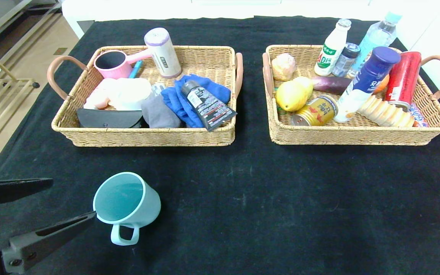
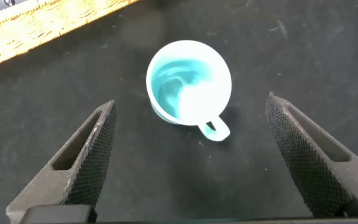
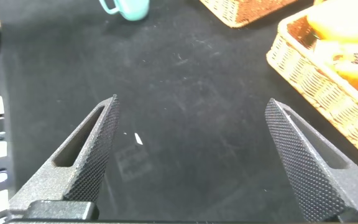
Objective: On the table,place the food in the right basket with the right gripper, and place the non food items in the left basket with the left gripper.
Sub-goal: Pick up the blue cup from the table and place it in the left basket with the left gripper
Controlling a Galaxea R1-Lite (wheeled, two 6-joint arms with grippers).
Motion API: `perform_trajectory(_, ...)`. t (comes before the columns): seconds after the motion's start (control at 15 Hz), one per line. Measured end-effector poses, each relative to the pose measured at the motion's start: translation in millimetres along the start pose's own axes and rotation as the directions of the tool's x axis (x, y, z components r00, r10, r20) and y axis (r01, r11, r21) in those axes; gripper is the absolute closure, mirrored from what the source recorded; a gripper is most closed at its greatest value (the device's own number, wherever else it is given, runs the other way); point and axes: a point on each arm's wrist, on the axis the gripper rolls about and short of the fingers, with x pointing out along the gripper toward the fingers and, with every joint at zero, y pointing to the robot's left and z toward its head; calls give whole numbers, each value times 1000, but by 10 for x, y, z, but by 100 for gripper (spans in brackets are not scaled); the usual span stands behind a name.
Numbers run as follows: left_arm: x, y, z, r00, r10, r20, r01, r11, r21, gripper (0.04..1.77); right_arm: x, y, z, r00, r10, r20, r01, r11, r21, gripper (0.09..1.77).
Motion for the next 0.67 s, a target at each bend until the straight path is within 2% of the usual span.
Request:
perform_trajectory(0.33,80,58,31,998,54,-24,-54,999,0,9,-12,-64,128,999,-26,23,23,994,104,16)
perform_trajectory(0.53,115,80,47,997,65,-32,-65,998,-4,9,-2,-167,182,996,-87,38,83,992,90,16)
perform_trajectory(0.67,123,98,59,996,77,-34,-77,997,0,9,17,-221,160,991,-136,16,134,986,99,16)
